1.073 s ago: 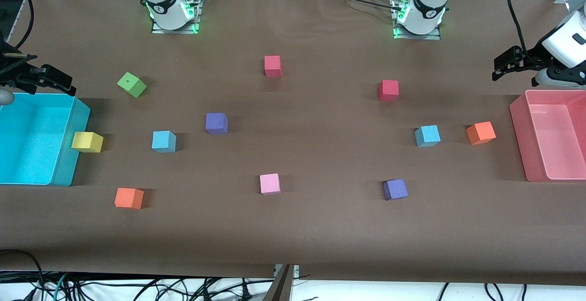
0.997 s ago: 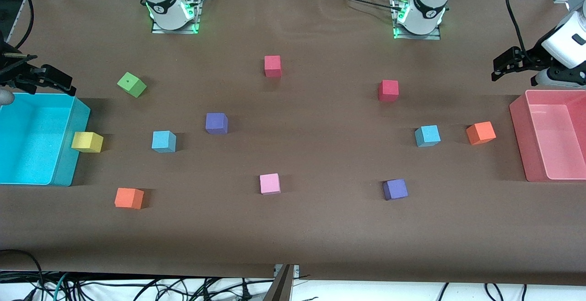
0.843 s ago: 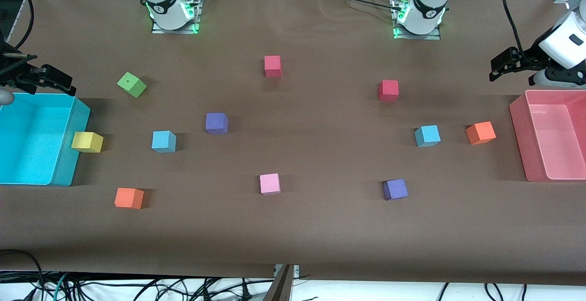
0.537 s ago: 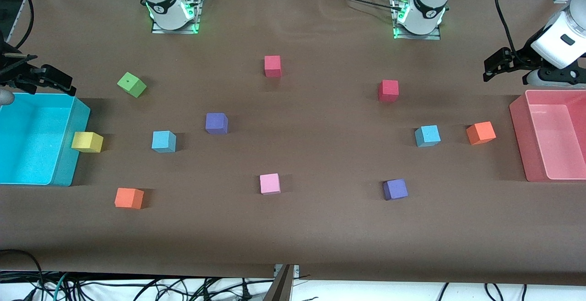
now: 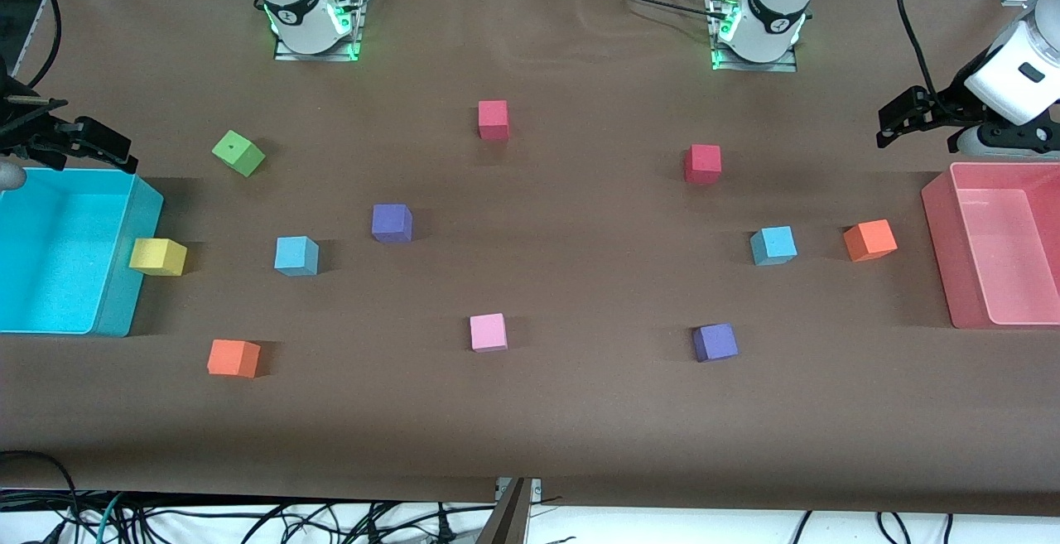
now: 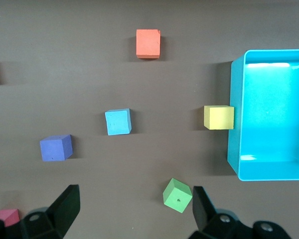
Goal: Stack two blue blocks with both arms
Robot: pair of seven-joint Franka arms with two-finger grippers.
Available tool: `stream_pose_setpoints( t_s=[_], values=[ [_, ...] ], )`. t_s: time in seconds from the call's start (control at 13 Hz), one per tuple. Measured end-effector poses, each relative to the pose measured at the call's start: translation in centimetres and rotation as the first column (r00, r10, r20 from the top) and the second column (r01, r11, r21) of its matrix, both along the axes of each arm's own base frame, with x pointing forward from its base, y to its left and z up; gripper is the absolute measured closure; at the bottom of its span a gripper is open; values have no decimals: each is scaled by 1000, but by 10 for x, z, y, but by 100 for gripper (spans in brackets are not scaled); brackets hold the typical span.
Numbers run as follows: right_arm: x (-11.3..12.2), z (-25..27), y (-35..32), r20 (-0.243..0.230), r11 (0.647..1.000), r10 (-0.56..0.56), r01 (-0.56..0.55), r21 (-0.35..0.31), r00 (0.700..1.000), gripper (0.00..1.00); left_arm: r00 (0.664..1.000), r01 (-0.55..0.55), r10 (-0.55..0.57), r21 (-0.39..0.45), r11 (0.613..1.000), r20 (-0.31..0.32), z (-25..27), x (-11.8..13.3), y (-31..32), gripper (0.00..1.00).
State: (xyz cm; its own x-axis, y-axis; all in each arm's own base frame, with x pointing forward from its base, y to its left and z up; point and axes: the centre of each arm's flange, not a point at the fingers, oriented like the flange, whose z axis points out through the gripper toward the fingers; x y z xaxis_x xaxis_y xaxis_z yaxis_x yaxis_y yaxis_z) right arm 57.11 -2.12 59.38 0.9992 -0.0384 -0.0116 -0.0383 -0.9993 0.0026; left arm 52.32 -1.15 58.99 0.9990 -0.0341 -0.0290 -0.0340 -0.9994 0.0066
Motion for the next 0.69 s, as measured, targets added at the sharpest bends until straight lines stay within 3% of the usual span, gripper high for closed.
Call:
stream_pose_setpoints(
  t_s=[0.69],
  values=[
    [0, 0, 0, 0, 1000, 0, 0, 0, 1000, 0, 1000, -3, 3, 0, 1000, 2, 1, 0, 1, 0]
  ],
)
